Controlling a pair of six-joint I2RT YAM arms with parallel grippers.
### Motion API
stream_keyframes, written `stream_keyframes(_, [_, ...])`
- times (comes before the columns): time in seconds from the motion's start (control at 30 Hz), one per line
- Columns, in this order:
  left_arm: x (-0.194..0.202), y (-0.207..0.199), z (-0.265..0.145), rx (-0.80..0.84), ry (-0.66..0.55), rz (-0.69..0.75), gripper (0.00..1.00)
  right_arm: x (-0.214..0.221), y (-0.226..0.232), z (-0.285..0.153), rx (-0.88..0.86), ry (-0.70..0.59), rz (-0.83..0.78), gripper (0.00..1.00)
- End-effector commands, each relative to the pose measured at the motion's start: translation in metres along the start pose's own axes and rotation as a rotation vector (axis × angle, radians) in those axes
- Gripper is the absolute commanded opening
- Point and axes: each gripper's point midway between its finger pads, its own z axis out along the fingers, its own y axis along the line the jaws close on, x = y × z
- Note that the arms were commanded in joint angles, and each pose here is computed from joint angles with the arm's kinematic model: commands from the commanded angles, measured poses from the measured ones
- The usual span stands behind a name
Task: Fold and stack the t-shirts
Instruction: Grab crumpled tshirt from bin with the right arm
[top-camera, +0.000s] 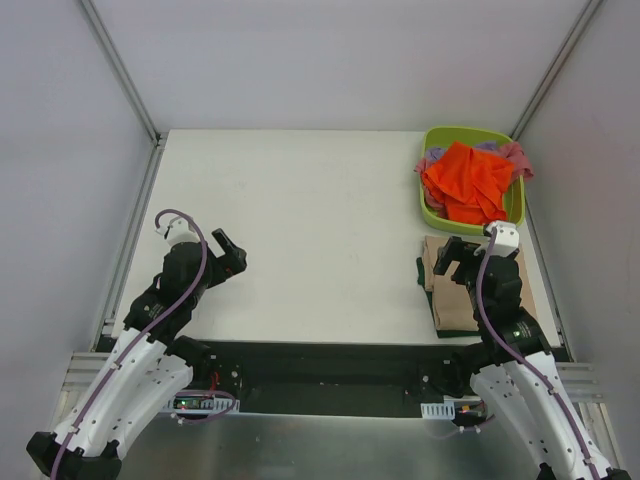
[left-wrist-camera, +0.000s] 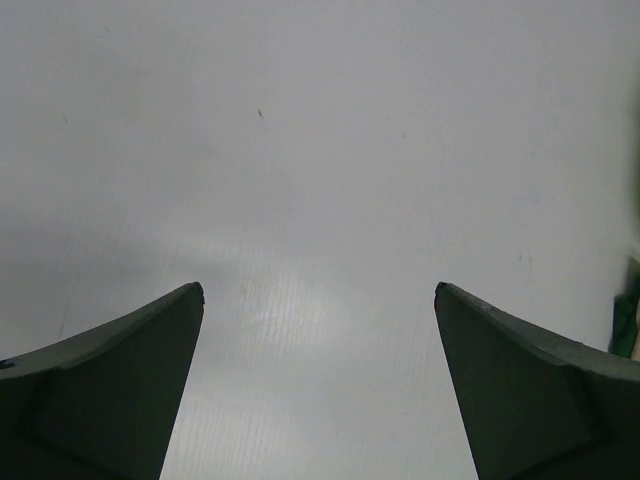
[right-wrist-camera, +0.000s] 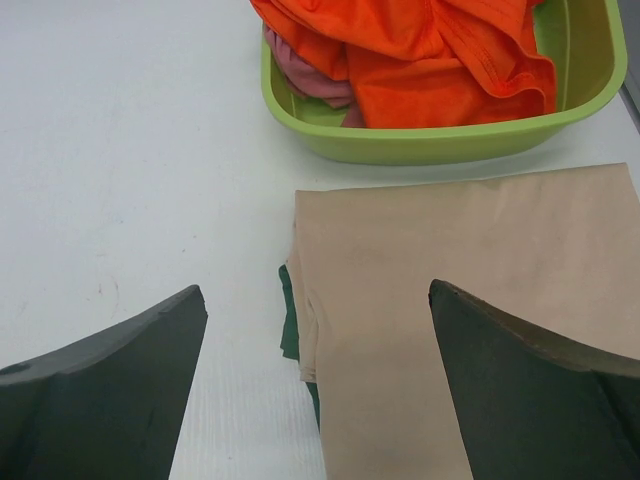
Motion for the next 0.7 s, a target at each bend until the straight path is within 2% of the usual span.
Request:
stream_keyframes(0.0, [-0.016,-0.003,-0.005,-0.008,-0.045,-0.024,0.99,-0.01,0.002,0.002,-0.006,-0.033,0.003,0.96])
stream_keyframes(0.43, [-0.012,0.0,-0.001,-0.021,-0.043,-0.03,0.99,-0.007,0.007,0.01,-0.005,0.025,-0.025,0.96])
stream_keyframes(0.67, [0.0,-0.001,0.013,0.001,-0.014,0.014,0.99,-0.029,-0.018,0.027,0.251,0.112,0.04,0.96])
